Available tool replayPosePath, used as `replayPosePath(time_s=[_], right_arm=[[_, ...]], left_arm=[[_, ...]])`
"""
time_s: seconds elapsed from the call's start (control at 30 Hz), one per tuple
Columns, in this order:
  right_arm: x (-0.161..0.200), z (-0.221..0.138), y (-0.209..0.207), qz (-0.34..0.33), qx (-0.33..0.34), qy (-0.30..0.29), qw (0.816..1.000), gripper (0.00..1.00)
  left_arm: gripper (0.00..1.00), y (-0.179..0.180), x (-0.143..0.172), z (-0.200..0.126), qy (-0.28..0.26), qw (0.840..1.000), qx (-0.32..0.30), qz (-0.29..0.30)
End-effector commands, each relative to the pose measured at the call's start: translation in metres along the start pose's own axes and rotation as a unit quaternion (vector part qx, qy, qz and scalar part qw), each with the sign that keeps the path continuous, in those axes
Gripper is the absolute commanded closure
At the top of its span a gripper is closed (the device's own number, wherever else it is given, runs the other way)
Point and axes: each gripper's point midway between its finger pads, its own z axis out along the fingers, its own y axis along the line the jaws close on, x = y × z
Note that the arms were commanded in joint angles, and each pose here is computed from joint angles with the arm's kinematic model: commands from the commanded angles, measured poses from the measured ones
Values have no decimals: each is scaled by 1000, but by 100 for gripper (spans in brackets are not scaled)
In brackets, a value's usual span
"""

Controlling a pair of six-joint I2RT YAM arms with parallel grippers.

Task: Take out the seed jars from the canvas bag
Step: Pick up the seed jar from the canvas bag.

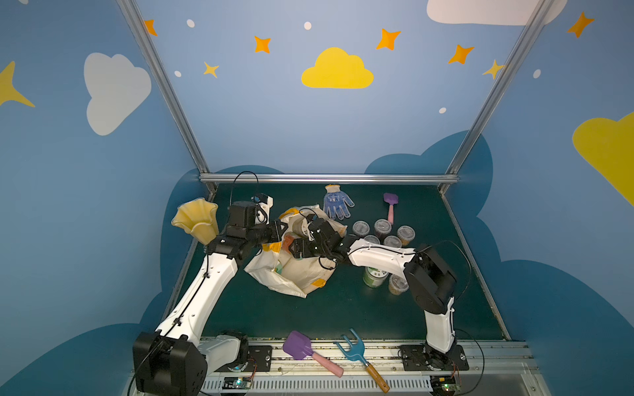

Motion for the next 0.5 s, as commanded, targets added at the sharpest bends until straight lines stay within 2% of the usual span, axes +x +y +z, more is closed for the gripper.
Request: replayPosePath(time_s=[0.0,0.47], right_arm=[[-7,2,-8,6,16,-12,1000,8],[3,23,-16,9,24,20,999,8]], left_arm=[[95,-6,-3,-5,-10,1000,10,10],[95,-6,-1,-7,-9,1000,10,10]])
